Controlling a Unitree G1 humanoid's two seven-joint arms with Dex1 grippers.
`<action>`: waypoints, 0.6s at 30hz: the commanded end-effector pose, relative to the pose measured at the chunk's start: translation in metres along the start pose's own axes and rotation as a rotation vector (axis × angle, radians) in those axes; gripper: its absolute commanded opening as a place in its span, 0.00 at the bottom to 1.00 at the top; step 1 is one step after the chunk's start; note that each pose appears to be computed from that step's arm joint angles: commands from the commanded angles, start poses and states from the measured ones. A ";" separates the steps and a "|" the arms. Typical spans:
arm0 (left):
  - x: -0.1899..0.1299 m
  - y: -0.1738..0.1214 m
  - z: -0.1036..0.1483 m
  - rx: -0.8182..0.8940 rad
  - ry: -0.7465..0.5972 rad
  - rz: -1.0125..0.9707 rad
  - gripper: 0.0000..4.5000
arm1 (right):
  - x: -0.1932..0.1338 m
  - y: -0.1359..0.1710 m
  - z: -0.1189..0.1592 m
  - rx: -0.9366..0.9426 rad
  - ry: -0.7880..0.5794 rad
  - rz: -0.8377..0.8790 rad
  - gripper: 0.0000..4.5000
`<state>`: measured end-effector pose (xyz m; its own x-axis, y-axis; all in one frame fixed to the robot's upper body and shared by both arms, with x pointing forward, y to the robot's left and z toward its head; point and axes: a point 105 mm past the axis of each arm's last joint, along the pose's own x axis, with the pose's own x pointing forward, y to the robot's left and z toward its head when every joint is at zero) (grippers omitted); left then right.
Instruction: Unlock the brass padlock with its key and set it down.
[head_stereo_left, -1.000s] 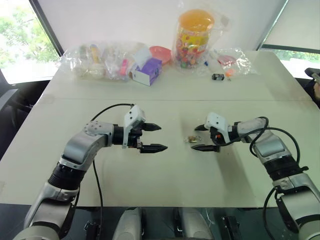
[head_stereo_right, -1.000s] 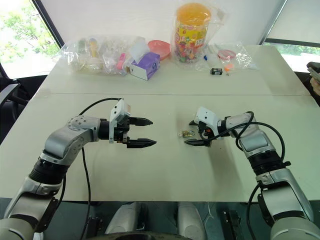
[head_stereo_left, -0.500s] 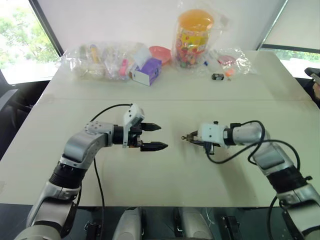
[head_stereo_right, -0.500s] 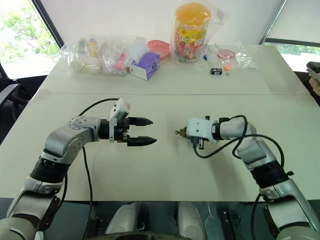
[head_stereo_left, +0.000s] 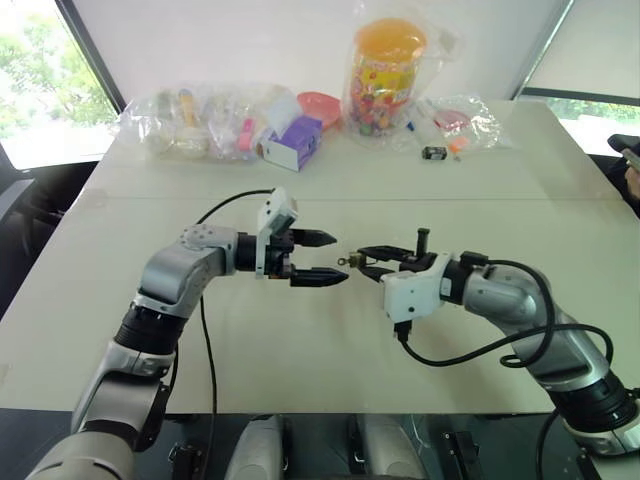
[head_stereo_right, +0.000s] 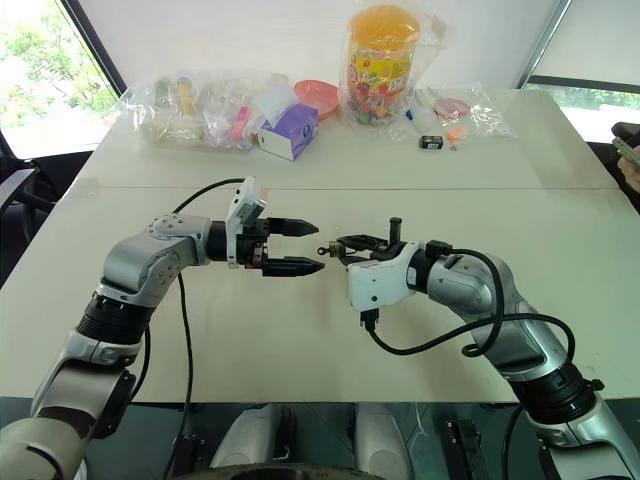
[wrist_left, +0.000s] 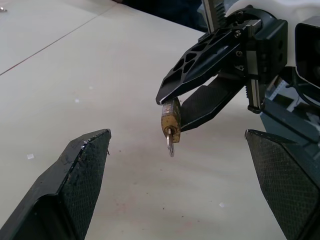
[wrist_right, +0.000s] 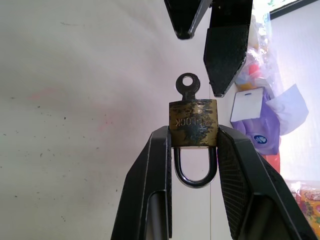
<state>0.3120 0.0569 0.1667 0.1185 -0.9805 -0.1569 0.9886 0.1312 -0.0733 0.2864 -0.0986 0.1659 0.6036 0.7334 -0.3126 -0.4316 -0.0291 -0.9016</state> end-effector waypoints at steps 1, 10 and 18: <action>0.001 -0.001 0.011 0.084 -0.005 -0.015 0.80 | -0.006 -0.015 0.007 -0.041 -0.006 -0.056 0.15; 0.008 -0.002 0.008 0.103 0.010 -0.008 0.10 | -0.005 -0.019 0.012 -0.051 -0.011 -0.052 0.15; 0.007 0.000 0.009 0.075 -0.004 0.002 0.30 | -0.006 -0.019 0.012 -0.046 -0.005 -0.050 0.15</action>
<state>0.3109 0.0475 0.1620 0.0977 -0.9792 -0.1779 0.9936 0.1061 -0.0379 0.2900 -0.1008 0.1708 0.6308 0.7076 -0.3183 -0.4318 -0.0206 -0.9017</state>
